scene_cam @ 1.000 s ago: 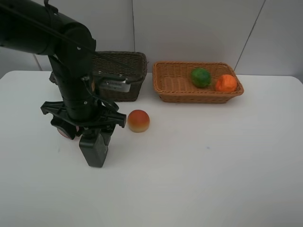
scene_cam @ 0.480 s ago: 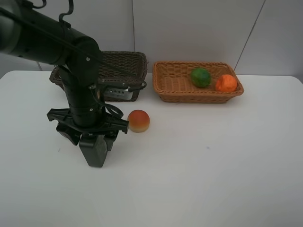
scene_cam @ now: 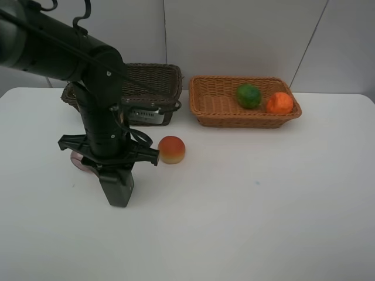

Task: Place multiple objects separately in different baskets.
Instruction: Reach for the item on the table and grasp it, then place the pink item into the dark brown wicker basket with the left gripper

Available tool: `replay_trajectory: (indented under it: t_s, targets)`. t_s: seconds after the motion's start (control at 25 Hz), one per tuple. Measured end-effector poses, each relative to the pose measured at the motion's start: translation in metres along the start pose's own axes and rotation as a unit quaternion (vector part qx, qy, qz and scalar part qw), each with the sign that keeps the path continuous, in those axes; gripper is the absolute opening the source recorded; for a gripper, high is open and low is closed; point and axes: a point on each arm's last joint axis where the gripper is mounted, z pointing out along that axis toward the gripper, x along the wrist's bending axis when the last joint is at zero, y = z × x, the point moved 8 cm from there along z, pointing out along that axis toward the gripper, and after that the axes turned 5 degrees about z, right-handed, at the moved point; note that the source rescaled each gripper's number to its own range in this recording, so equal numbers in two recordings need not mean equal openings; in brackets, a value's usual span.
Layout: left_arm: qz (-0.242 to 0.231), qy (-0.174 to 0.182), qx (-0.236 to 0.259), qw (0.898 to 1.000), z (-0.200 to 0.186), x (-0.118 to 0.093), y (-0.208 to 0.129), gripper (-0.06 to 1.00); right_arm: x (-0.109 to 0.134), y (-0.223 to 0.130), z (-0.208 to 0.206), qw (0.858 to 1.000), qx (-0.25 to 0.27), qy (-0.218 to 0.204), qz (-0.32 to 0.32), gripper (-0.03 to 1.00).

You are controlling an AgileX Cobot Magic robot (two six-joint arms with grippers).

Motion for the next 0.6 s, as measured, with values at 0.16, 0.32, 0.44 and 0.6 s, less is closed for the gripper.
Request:
replay_trajectory:
  t_s: [0.16, 0.32, 0.44, 0.6]
  targets:
    - [0.000, 0.000, 0.000, 1.000, 0.0000, 0.0000, 0.0001, 0.02, 0.0000, 0.0000, 0.0000, 1.000, 0.000, 0.000, 0.000, 1.00]
    - [0.000, 0.000, 0.000, 1.000, 0.0000, 0.0000, 0.0001, 0.02, 0.0000, 0.0000, 0.0000, 1.000, 0.000, 0.000, 0.000, 1.00]
    - [0.001, -0.001, -0.001, 1.000, 0.0000, -0.0003, 0.0005, 0.02, 0.0000, 0.0000, 0.0000, 1.000, 0.000, 0.000, 0.000, 1.00]
    - [0.001, -0.001, -0.002, 1.000, 0.0000, -0.0003, 0.0006, 0.02, 0.0000, 0.0000, 0.0000, 1.000, 0.000, 0.000, 0.000, 1.00]
